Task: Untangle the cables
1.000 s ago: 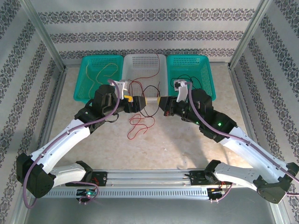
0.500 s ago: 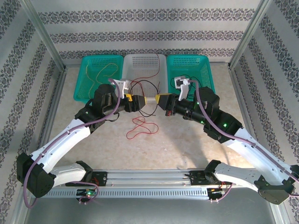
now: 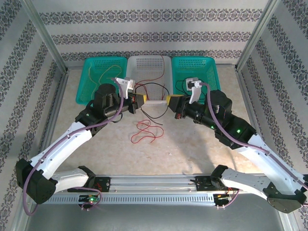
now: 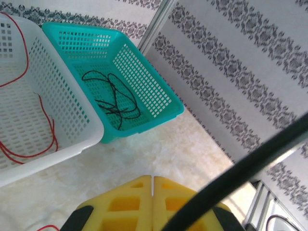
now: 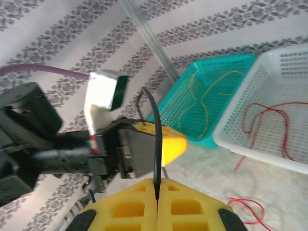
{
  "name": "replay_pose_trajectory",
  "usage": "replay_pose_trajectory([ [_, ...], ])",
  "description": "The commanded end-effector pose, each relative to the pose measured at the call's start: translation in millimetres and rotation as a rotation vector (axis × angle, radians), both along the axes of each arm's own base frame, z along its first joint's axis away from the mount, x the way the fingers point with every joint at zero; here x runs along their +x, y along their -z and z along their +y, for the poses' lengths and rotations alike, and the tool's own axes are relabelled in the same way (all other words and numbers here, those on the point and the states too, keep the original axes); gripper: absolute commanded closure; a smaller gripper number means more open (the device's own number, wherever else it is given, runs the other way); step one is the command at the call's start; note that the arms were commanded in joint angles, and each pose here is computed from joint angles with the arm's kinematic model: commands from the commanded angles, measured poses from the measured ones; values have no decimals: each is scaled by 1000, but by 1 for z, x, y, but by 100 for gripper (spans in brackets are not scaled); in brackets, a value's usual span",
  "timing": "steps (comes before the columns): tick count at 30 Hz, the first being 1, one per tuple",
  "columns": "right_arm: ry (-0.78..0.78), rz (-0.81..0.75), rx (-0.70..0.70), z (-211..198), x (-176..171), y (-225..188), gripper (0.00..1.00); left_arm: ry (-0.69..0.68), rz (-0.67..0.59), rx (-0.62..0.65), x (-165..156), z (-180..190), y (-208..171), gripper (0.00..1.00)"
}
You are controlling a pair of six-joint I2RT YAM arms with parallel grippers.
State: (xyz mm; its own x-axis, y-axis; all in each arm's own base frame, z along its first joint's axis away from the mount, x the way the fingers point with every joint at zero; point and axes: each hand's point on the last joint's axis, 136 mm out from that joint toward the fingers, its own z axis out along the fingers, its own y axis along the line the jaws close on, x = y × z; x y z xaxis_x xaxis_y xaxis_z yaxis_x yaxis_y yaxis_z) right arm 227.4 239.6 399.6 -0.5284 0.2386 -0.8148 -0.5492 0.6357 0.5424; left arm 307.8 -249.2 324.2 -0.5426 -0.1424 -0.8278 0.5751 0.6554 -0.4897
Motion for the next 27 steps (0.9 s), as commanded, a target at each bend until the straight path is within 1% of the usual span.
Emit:
replay_pose_trajectory([
  [1, 128, 26, -80, -28, 16, 13, 96, 24, -68, 24, -10, 7, -21, 100],
  [5, 183, 76, -119, -40, 24, 33, 94, 67, -127, -12, -23, 7, -42, 100],
  [11, 209, 113, -136, -44, 29, 50, 91, 186, -228, -127, -48, -1, -85, 100],
  [14, 224, 125, -150, -46, 31, 55, 81, 225, -260, -174, -56, -4, -102, 100],
  [16, 227, 135, -151, -45, 31, 58, 70, 241, -278, -196, -60, -5, -111, 100],
  [18, 214, 146, -139, -41, 32, 60, 55, 245, -287, -213, -62, -5, -116, 100],
  [20, 199, 161, -116, -35, 33, 63, 46, 242, -291, -219, -62, -4, -117, 100],
  [23, 175, 180, -93, -24, 33, 67, 38, 242, -298, -225, -63, -3, -119, 100],
  [27, 142, 174, -74, -9, 31, 68, 34, 240, -304, -229, -63, -3, -122, 100],
])
